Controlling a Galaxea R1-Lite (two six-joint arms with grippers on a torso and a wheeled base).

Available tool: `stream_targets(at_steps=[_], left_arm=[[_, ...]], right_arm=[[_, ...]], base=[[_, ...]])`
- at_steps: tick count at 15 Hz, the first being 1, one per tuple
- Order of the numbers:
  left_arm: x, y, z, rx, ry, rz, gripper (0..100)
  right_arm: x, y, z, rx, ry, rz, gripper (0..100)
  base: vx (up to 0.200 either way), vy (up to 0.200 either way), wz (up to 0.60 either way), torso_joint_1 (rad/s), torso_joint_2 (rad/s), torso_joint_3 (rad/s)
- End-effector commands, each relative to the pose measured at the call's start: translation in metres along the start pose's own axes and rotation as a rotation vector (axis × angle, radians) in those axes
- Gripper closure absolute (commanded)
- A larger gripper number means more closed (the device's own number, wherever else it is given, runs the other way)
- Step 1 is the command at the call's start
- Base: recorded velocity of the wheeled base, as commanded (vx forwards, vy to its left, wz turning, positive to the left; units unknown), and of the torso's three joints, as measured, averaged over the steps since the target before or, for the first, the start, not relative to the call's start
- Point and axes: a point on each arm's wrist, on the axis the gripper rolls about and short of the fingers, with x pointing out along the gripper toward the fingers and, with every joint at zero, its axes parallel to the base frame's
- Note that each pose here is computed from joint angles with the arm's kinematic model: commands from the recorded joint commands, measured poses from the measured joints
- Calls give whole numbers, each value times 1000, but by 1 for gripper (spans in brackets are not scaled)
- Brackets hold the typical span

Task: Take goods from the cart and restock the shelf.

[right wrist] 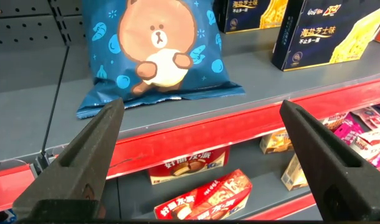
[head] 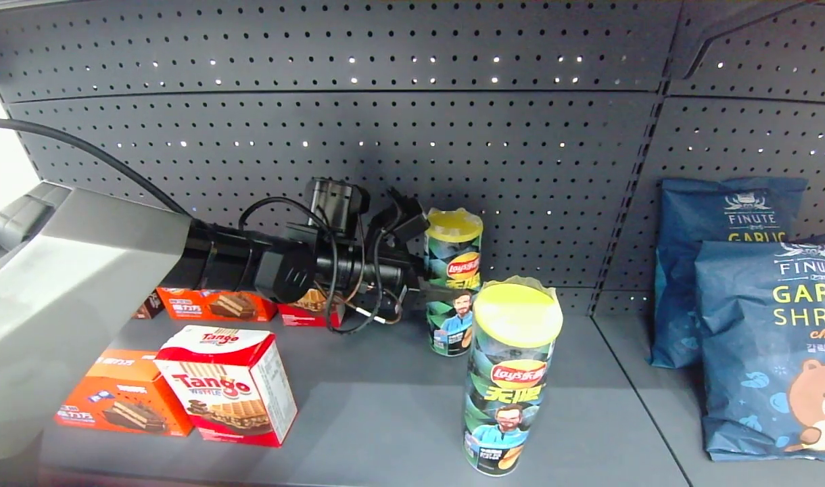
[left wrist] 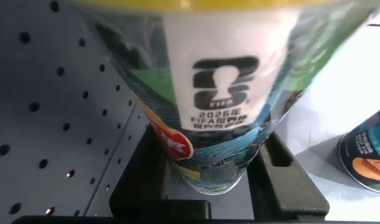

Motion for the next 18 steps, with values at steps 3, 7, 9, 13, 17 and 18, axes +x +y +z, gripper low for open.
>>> stream_targets(at_steps=[3, 7, 9, 13, 17, 18], left_arm=[[5, -3, 0, 7, 1, -11, 100], [12, -5, -5, 30, 11, -24, 100], [12, -6, -6, 30, 15, -24, 0], [0, -6, 6, 54, -2, 6, 0], [-39, -19, 9, 31, 17, 59, 0], [-48, -24, 10, 32, 22, 80, 0]], right_arm=[[0, 0, 0, -1, 1, 0, 0], [0, 0, 0, -1, 1, 0, 0], [0, 0, 0, -1, 1, 0, 0], [0, 0, 0, -1, 1, 0, 0], [0, 0, 0, 1, 1, 0, 0], [0, 0, 0, -1, 1, 0, 0]], base=[[0, 0, 0, 0, 0, 0], [0, 0, 0, 0, 0, 0], [0, 0, 0, 0, 0, 0], [0, 0, 0, 0, 0, 0], [0, 0, 0, 0, 0, 0], [0, 0, 0, 0, 0, 0]])
